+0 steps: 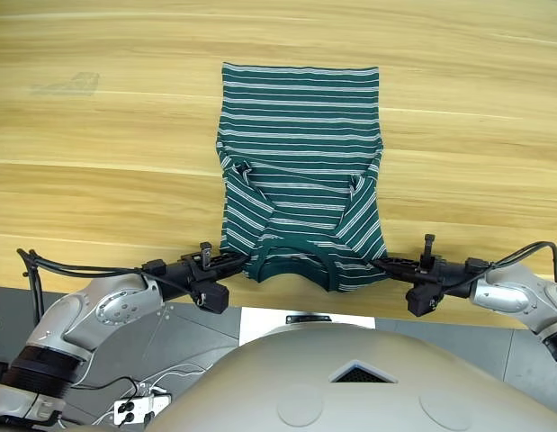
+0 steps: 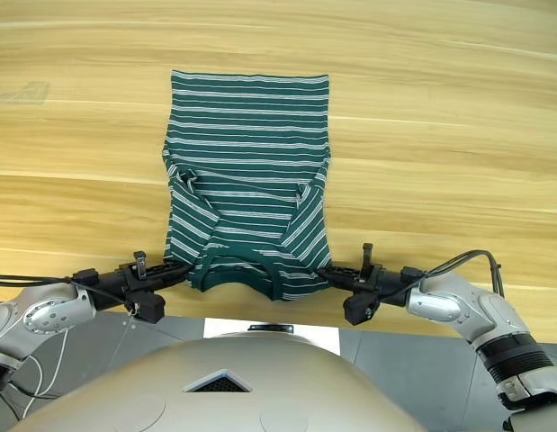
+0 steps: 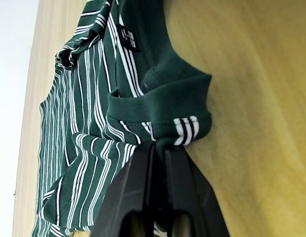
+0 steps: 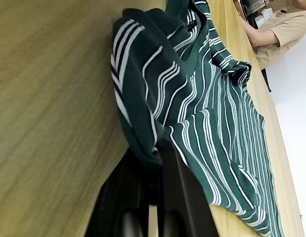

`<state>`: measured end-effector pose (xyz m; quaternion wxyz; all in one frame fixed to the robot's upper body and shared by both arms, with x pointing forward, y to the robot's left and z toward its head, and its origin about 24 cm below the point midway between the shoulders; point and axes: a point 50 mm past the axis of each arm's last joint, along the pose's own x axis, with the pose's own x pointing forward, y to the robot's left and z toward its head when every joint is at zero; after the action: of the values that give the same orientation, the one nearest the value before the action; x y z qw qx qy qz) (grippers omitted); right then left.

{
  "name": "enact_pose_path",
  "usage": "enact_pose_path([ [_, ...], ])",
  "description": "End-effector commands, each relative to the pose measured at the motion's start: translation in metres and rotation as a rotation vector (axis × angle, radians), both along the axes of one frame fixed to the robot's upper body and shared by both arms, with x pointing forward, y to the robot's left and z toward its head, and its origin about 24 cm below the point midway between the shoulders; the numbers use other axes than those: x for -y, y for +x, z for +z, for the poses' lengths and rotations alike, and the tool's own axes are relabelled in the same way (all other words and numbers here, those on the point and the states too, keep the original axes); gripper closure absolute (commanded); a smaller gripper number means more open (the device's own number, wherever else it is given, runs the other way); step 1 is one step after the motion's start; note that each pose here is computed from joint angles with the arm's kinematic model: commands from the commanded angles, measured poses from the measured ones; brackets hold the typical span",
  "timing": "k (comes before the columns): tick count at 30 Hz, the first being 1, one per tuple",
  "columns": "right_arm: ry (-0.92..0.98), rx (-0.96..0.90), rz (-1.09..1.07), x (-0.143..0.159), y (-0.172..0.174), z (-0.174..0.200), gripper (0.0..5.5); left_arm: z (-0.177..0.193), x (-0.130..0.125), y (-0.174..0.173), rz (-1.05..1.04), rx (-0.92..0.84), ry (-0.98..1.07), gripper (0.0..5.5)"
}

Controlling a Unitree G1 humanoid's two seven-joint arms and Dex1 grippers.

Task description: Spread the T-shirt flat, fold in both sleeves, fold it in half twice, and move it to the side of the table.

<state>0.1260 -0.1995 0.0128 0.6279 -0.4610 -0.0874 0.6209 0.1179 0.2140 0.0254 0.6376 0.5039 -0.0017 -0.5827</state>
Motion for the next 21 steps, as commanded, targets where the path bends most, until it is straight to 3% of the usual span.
enact_pose_path([
  [1,-0.037,-0.002,0.018,0.003,0.005,0.0,5.5,-0.013,-0.012,-0.008,0.026,-0.099,0.096,5.4],
  [13,-0.009,-0.029,-0.074,0.01,-0.009,0.017,5.5,0.029,0.015,-0.034,0.107,-0.101,-0.196,5.4],
  [21,0.032,-0.062,-0.046,0.002,-0.022,0.03,5.5,0.032,0.013,-0.043,0.14,-0.121,-0.204,5.4],
])
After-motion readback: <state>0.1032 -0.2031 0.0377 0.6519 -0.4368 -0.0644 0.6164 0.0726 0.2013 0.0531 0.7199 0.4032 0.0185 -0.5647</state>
